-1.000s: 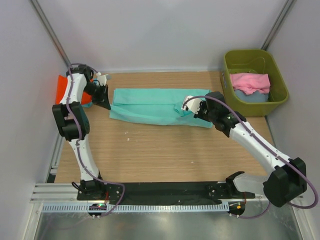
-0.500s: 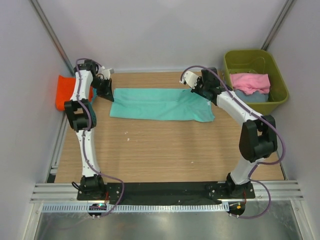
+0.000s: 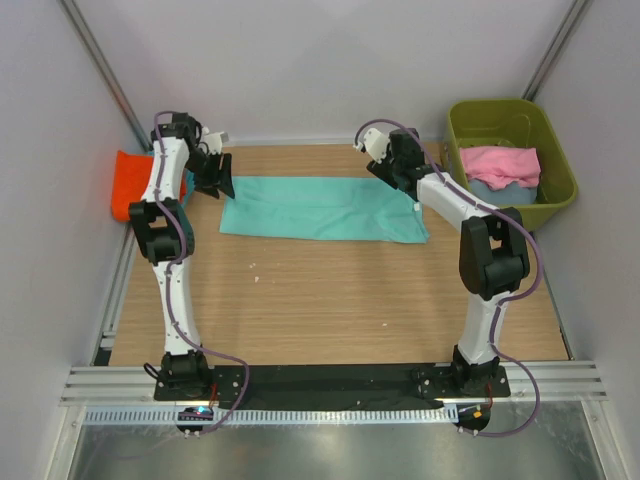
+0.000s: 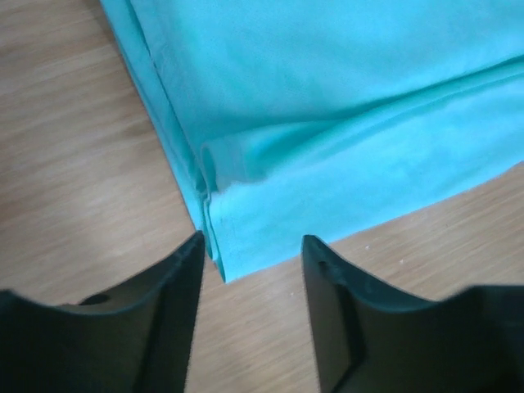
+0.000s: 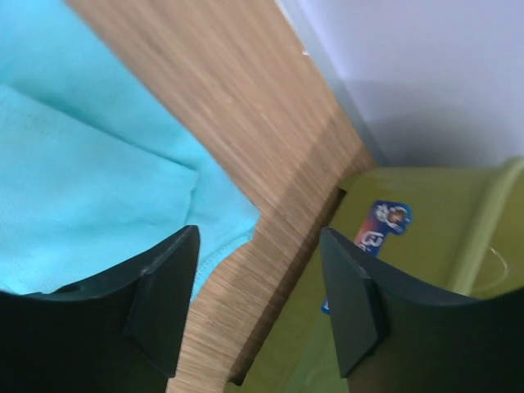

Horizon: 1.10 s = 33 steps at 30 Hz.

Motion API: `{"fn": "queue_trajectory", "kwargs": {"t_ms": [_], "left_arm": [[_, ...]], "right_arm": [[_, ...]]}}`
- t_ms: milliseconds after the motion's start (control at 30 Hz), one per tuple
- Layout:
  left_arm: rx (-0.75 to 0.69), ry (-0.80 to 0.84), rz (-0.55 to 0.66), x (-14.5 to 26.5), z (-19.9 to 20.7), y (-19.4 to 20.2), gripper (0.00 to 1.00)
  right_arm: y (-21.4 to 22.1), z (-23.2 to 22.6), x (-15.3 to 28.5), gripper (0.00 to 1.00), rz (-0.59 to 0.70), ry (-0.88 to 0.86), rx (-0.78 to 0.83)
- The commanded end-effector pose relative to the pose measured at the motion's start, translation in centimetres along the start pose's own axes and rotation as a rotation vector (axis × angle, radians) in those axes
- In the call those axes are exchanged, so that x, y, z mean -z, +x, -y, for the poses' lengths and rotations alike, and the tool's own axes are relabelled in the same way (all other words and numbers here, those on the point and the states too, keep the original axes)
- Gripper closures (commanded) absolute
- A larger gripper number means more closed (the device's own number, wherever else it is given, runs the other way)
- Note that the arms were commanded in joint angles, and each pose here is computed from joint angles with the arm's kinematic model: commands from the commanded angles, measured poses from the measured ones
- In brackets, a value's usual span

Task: Fold and stack the t-shirts
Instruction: Fold the tshirt

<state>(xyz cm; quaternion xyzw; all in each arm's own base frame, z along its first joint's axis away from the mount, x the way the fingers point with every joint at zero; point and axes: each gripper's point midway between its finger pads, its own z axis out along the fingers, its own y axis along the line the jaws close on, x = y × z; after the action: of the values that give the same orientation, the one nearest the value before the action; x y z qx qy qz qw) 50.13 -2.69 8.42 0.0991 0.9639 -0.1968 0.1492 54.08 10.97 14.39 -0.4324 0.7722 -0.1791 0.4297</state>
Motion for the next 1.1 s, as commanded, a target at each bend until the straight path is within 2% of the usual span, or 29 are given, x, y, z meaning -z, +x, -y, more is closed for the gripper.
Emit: {"fn": "queue_trajectory", "kwargs": {"t_ms": [0,33,67,133,167,200,267,333,433,600,800,1067], "left_arm": [[0.018,-0.061,0.131,7.0,2.1,-0.4,0.43],[-0.01,-0.07,0.202,7.5,2.2,-1.6,0.32],[-0.025,-0.069,0.254,9.5,3.4,-2.0,0.29],[0.002,-0.019,0.225,8.8,4.5,-0.8,0.27],[0.013,-0.003,0.193,8.2,4.7,-0.3,0.28],[0.023,0.016,0.157,7.5,5.0,0.3,0.3],[0.047,0.059,0.061,5.6,5.6,2.0,0.37],[0.053,0.082,0.002,4.6,6.1,3.1,0.44],[0.051,0.103,-0.053,2.9,6.2,3.8,0.48],[0.009,0.107,-0.07,1.2,6.4,3.7,0.47],[0.023,0.048,-0.109,-1.2,4.4,4.1,0.46],[0.0,-0.035,-0.202,-3.4,3.9,6.5,0.46]], "right_arm": [[-5.9,7.1,5.9,0.32,0.159,0.239,-0.142],[-6.4,7.4,7.2,0.31,0.178,0.242,-0.155],[-5.7,6.2,7.4,0.31,0.152,0.201,-0.164],[-5.5,5.0,7.9,0.29,0.146,0.152,-0.279],[-4.6,3.8,7.8,0.28,0.1,0.1,-0.32],[-4.3,2.6,7.7,0.26,0.086,0.052,-0.431],[-3.6,-0.3,7.2,0.26,0.045,-0.094,-0.538],[-3.4,-2.2,6.8,0.26,0.011,-0.155,-0.669],[-3.8,-5.0,6.0,0.25,-0.023,-0.28,-0.797],[-2.8,-6.9,3.2,0.22,-0.09,-0.331,-0.886],[0.4,-7.4,-0.3,0.22,-0.179,-0.318,-0.98],[2.1,-9.3,-2.6,0.23,-0.244,-0.359,-0.968]]}}
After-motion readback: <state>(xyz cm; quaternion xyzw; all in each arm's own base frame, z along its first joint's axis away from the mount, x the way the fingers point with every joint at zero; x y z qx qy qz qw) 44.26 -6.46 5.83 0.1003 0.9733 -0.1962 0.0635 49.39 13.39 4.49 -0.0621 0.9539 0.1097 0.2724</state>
